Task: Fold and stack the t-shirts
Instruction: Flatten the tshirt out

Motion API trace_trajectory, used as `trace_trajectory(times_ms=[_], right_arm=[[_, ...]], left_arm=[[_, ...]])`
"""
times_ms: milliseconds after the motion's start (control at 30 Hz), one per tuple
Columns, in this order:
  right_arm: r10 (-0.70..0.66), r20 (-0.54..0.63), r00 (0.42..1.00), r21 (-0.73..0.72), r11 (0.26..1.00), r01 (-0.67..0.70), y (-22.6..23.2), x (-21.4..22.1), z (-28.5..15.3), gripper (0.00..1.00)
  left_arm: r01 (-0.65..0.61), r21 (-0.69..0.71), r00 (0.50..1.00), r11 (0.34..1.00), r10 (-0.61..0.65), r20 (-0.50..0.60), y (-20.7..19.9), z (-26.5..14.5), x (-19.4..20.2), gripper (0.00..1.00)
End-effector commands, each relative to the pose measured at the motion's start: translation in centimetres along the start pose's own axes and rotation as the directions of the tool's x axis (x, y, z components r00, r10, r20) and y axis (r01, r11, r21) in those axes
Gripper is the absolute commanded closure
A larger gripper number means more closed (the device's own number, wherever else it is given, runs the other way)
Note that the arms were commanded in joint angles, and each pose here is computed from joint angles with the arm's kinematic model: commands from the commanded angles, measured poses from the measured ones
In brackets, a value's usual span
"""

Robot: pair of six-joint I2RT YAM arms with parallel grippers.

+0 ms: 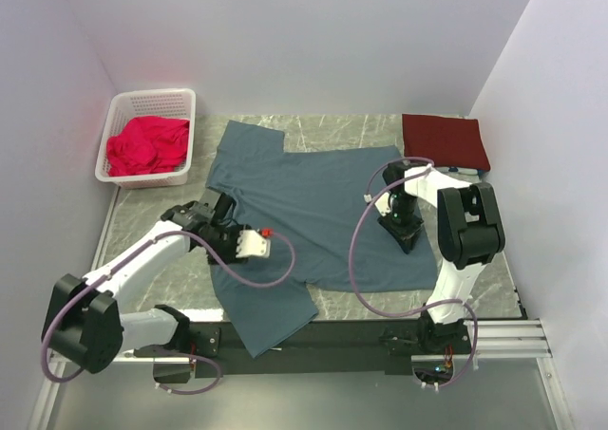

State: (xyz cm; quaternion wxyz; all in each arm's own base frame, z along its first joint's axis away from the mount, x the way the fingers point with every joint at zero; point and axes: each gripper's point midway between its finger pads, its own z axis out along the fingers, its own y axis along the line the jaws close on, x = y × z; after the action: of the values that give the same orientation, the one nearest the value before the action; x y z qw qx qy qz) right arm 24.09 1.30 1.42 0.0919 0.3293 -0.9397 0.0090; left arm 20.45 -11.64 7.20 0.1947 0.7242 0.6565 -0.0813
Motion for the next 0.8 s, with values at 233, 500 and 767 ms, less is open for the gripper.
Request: trace_trajectory(times_ms=[233,500,767], right_arm=[[0.051,0.074,0.996,-0.019,0.999,-0.049,-1.6,-0.6,-1.8,0.72],[0.090,0.068,0.994,-0.014,0.996,-0.089,-3.9,-0.9,-1.6,0.72],[0.092,0.090,0.992,-0.028,0.996,-0.090,-4.0,-1.1,-2.8,0.72]], left_arm=[[0.026,-0.097,0.999,0.995,-0.030,-0.044,1.5,5.7,0.5,0.51],[-0.212,0.172,0.959,0.962,0.238,-0.152,-5.4,5.1,4.8,0.52],[-0.411,0.111,0.893,0.905,0.424,-0.151,-4.7,2.2,4.8,0.48]])
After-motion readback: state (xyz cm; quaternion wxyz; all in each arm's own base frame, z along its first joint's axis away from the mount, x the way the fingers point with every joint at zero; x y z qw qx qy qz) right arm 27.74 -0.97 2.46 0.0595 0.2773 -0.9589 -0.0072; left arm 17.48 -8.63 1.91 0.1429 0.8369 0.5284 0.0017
